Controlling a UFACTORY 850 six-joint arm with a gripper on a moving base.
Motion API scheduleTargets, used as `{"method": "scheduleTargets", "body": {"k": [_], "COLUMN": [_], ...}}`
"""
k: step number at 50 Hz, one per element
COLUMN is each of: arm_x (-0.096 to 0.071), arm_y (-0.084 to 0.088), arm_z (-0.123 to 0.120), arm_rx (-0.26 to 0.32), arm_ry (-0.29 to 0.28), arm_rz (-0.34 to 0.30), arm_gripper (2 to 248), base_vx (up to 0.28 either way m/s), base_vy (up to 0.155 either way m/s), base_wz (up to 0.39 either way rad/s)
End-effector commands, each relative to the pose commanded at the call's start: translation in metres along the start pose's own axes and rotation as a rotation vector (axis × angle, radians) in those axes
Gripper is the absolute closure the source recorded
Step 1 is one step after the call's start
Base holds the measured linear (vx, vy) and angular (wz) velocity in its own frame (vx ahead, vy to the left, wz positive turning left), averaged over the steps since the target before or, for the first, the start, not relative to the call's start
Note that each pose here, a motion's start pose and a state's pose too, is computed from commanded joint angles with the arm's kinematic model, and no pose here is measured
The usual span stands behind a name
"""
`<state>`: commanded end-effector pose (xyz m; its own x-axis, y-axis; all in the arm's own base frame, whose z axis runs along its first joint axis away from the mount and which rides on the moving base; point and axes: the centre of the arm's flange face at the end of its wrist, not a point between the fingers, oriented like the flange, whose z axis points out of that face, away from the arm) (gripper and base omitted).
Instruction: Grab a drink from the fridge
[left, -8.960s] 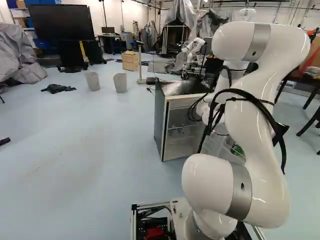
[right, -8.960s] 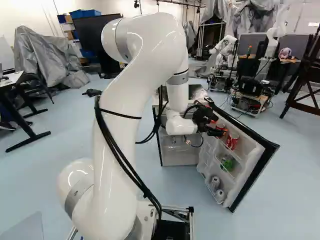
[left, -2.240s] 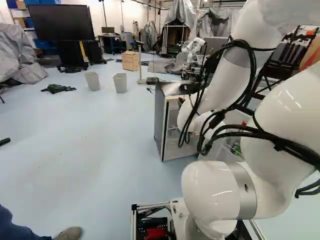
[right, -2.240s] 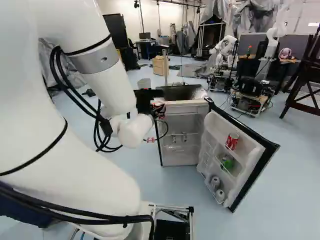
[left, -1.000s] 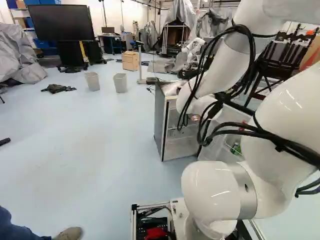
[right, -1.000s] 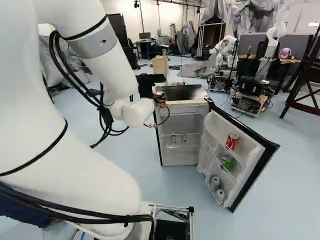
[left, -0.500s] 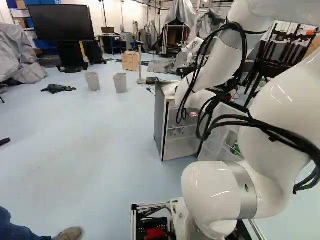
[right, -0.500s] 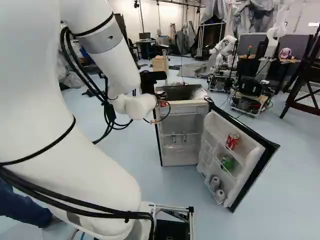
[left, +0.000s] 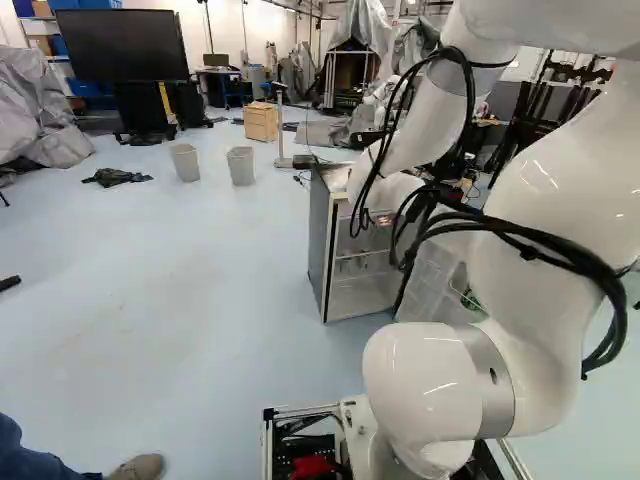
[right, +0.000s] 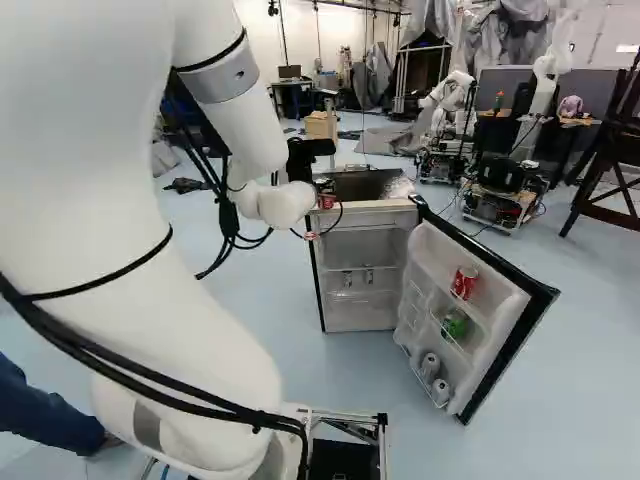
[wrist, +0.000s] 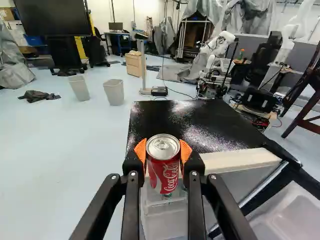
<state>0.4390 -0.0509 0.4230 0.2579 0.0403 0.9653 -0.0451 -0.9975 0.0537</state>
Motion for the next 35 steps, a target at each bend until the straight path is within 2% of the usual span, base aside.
{"method": "scheduleTargets", "body": {"k": [35], "arm_x": [0.011], "arm_y": [0.000], "arm_z": [0.049], "arm_rx": [0.008], "arm_ry": [0.010], "arm_rz": [-0.003], "arm_gripper": [160], "base_vx": [0.000], "base_vy": [0.000], "base_wz": [0.000]}}
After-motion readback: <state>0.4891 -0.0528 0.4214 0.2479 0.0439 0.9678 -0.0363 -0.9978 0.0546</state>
